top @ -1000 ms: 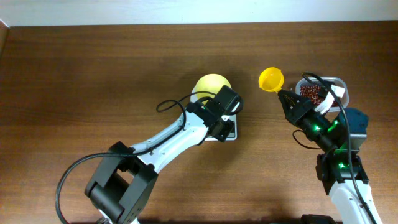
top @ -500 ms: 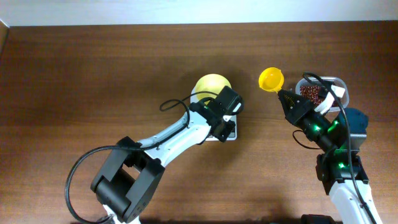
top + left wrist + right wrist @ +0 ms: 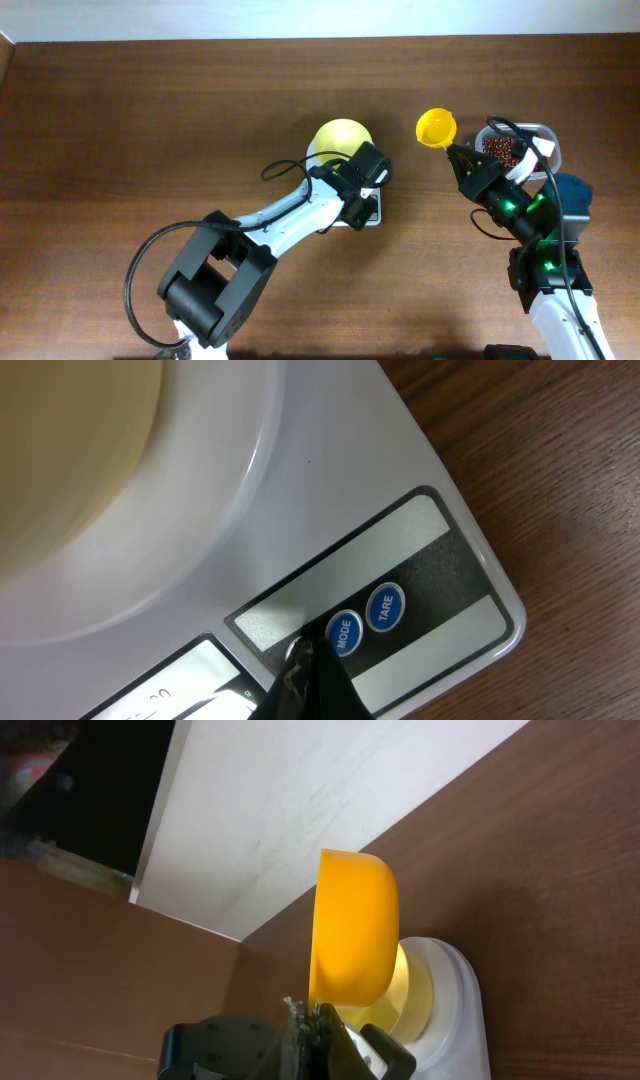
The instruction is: Scoop item into bowl and weigh 50g on scale
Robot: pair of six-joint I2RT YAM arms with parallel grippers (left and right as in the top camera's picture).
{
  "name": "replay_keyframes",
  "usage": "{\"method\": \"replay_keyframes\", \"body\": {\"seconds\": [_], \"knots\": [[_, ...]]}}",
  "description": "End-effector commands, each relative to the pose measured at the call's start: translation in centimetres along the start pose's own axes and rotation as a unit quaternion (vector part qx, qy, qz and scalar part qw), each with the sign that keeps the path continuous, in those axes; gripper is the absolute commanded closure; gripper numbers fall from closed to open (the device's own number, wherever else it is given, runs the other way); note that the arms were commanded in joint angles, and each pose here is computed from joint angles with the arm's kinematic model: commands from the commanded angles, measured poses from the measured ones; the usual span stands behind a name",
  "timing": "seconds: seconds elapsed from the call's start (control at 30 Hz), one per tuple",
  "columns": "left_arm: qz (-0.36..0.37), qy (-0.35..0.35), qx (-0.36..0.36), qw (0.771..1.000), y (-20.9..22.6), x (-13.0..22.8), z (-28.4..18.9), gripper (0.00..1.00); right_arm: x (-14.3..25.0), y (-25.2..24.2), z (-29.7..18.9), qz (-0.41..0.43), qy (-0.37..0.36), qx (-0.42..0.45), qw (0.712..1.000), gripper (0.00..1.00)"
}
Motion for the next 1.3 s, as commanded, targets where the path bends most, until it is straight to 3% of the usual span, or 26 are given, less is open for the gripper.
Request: {"method": "replay_keyframes", "body": {"seconds": [0.0,0.4,0.77,1.0,1.27], "knots": [[0.012,0.015,-0.008,1.0,0.0,0.6,0.9,1.0,-0.6,0.3,0.0,-0.003,-0.011,0.0,1.0,0.96],[0.013,0.027,-0.017,0.999,0.1,0.9,0.6,1.0,-0.6,0.3,0.0,-0.003,-0.01,0.0,1.0,0.96],[0.006,-0.072,-0.008,0.997,0.7,-0.3,-10.4,1.0,-0.6,0.2,0.0,-0.003,-0.012,0.001,1.0,0.96],[-0.016,-0.064,-0.007,0.998,0.7,0.0,-9.8,1.0,-0.8,0.0,0.0,-0.003,-0.025,0.014,1.0,0.96],[0.043,0.001,-0.008,0.999,-1.3,1.2,-2.0,1.0,-0.8,0.0,0.0,-0.003,-0.024,0.012,1.0,0.96]]}}
Point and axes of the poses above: each gripper's point midway between its finger pads, its own z axis out along the fingers, its own y axis along the line the jaws close on, x = y × z, the point moved 9 cm from there along -z, back along the fingers, and after that the axes turned 1 degree about -z, right-handed, at the moved point
